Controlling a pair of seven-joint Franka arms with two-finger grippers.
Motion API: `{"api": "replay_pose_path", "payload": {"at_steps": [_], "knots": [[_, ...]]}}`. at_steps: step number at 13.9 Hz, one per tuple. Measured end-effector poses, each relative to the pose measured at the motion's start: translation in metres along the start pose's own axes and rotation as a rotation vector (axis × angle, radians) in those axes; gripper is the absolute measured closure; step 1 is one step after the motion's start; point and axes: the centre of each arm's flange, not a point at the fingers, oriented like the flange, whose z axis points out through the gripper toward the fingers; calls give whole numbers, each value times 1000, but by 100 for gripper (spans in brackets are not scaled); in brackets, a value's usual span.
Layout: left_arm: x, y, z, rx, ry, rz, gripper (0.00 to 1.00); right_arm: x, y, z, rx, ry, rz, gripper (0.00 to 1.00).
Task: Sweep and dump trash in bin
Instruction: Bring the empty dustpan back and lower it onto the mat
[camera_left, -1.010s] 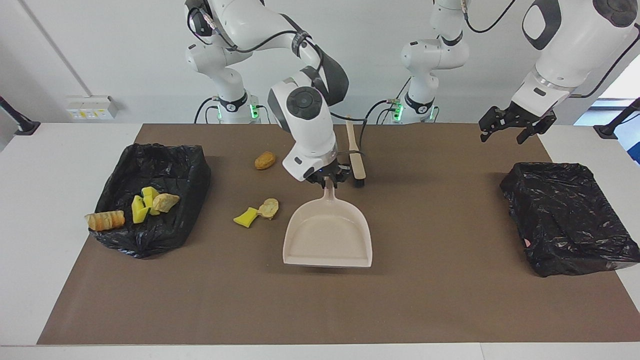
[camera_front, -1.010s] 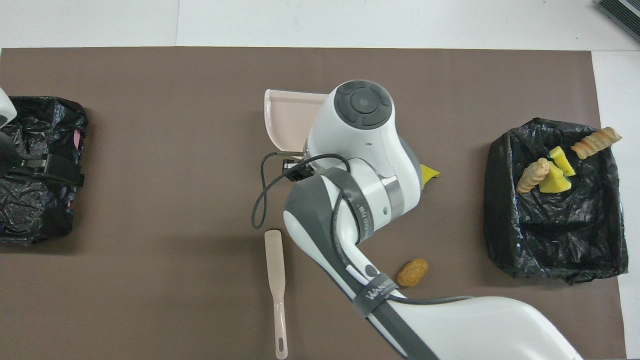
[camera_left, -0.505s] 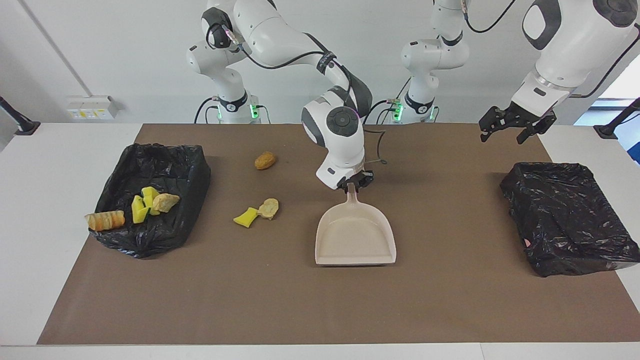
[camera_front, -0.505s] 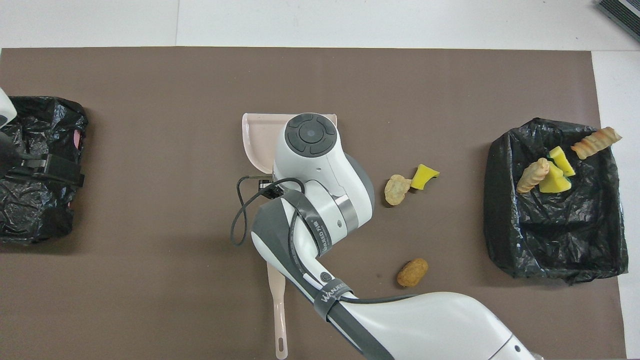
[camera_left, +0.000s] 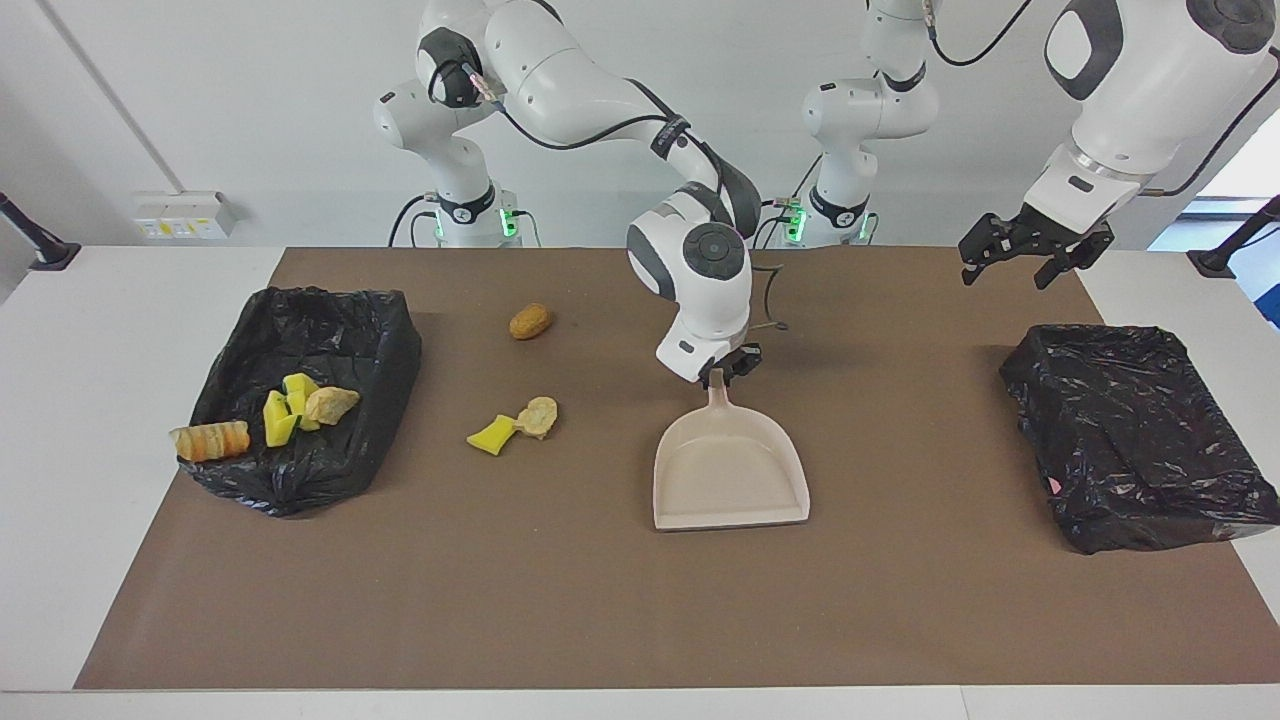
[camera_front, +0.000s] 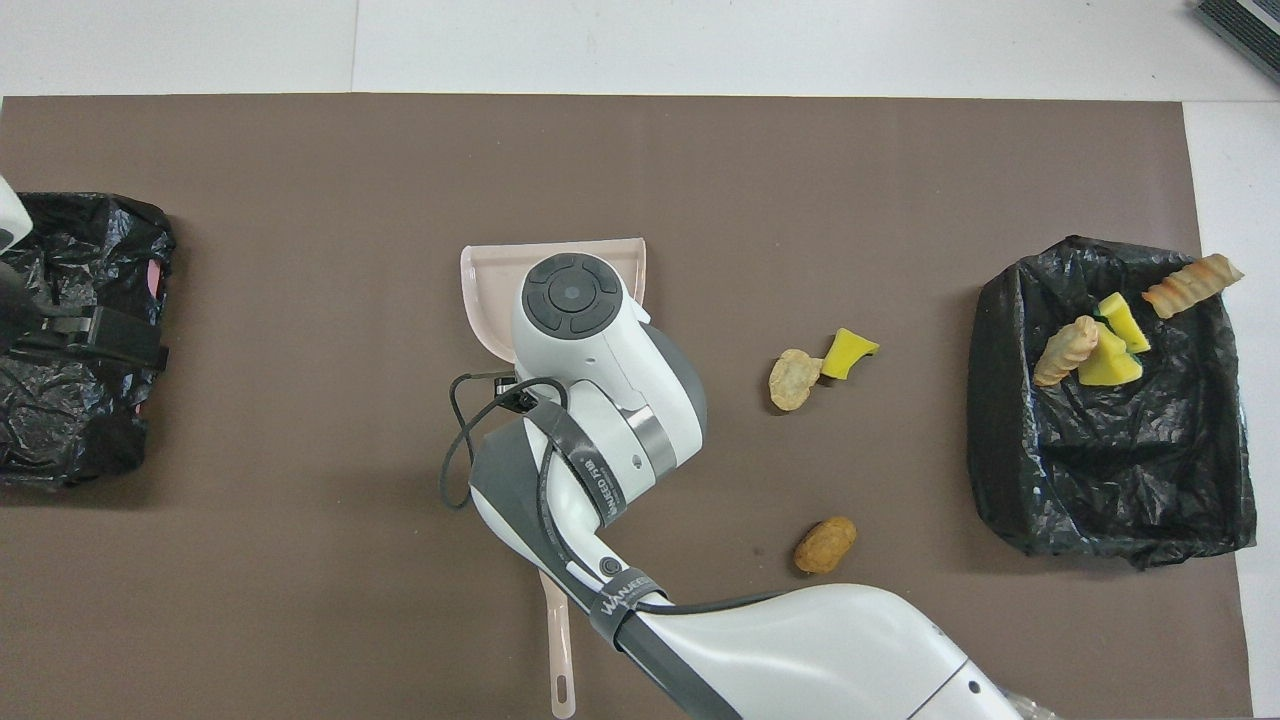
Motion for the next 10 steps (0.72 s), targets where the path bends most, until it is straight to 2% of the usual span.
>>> {"api": "replay_pose_path", "payload": {"at_steps": [2,6,10], "knots": [[0,0,0,0,4,0,0,1,0,-2,-3,6,-14,49],[1,0,-1,1,9,0,0,9,11,-33,5,39,-65,2],[4,1,2,-2,12,2,0,10,59,-109,-5,27,-30,0]]}}
